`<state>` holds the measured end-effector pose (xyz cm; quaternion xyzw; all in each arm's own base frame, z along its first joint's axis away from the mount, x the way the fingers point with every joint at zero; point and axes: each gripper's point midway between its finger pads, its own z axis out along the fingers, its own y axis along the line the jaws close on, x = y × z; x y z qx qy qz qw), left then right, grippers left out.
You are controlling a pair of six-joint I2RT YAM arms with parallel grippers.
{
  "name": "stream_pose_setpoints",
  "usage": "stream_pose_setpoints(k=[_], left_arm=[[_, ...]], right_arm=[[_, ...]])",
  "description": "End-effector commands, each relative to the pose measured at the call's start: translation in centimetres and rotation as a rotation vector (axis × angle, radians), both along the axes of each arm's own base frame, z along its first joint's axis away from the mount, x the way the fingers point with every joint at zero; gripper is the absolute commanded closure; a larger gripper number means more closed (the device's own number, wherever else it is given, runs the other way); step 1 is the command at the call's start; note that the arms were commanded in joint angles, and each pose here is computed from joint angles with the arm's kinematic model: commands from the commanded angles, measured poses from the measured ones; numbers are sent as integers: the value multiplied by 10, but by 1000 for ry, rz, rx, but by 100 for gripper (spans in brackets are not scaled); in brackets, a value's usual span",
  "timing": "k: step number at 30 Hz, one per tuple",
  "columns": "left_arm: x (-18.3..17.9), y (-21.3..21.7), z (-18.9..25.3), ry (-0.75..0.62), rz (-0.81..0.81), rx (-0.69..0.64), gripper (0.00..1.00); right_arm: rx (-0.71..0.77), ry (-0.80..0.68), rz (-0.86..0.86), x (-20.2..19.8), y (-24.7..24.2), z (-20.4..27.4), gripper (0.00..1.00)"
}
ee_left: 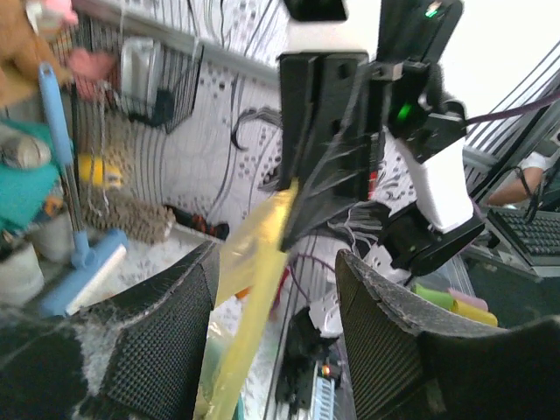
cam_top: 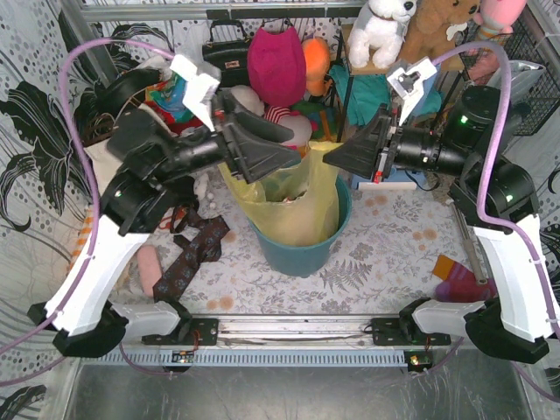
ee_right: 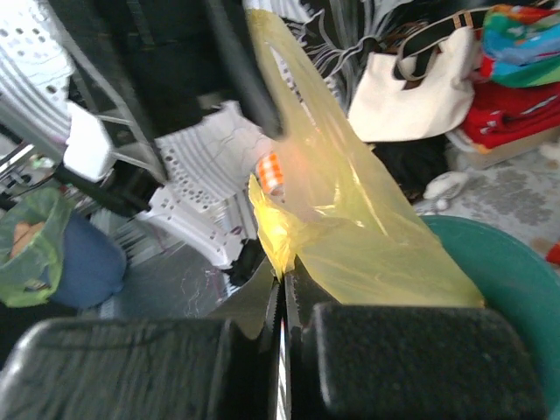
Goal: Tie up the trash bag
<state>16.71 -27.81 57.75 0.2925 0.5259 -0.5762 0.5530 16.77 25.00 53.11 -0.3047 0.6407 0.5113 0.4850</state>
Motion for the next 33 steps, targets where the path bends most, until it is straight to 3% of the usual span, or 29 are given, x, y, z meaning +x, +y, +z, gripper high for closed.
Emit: stream_pose_setpoints(k=[1, 15, 27, 33], left_arm=[[-4, -12, -9, 14, -68, 32, 36], [-23, -22, -17, -12, -178, 68, 41], [-9, -37, -27, 26, -184, 89, 42], [-7, -42, -29, 32, -190, 94, 54]], right_arm=[[34, -1, 175, -23, 10, 3, 100], [-15, 55, 157, -13, 13, -19, 100], [-10, 60, 169, -11, 16, -20, 100], [-8, 57, 170, -12, 16, -20, 100]])
